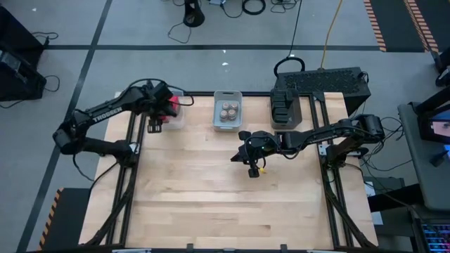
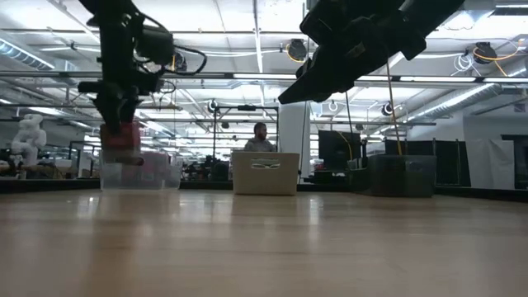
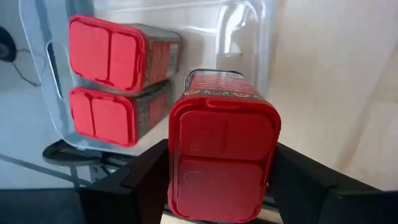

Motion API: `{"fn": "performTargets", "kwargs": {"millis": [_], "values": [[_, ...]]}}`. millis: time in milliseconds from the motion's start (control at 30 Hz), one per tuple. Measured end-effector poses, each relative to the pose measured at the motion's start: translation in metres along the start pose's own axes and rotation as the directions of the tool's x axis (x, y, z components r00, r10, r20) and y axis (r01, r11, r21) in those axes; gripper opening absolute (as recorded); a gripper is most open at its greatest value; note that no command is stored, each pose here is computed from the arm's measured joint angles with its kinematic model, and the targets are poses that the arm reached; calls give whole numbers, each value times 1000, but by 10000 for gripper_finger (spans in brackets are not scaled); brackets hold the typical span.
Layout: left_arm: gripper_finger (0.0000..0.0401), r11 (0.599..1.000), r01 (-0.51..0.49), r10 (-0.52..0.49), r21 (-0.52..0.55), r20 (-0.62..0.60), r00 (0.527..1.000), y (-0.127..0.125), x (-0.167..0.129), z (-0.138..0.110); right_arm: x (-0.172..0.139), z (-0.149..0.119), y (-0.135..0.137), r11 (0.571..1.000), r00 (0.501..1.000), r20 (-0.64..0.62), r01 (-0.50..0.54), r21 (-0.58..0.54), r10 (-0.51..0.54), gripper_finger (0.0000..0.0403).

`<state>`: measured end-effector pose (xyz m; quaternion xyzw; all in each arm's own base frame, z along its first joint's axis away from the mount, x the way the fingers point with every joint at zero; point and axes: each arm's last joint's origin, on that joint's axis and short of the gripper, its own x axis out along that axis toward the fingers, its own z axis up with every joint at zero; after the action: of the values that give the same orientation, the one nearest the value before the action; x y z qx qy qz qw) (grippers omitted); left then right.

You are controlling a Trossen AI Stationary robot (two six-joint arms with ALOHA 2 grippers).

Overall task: Sort spices by type
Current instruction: Put the red seasoning can into the transparent bin

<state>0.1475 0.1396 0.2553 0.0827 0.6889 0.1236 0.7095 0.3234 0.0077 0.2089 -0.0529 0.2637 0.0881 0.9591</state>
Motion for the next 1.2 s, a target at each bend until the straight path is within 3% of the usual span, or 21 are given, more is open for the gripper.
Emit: {"fn": "performTargets", "kwargs": {"millis": [300, 567, 733, 1200], "values": [[234, 998, -60, 59, 16, 72, 996, 9, 18, 4, 0, 0, 0, 1000, 1000, 0, 0, -2, 0, 0], [234, 1000, 7, -7, -12, -14, 1000, 21, 45, 6, 0, 0, 0, 1000, 1000, 0, 0, 1, 0, 0], [234, 1000, 11, -11, -16, -8, 1000, 27, 61, 14, 0, 0, 0, 1000, 1000, 0, 0, 1, 0, 0], [241, 1000, 6, -6, 25, 0, 1000, 30, 65, 17, 0, 0, 0, 1000, 1000, 0, 0, -3, 0, 0]]}}
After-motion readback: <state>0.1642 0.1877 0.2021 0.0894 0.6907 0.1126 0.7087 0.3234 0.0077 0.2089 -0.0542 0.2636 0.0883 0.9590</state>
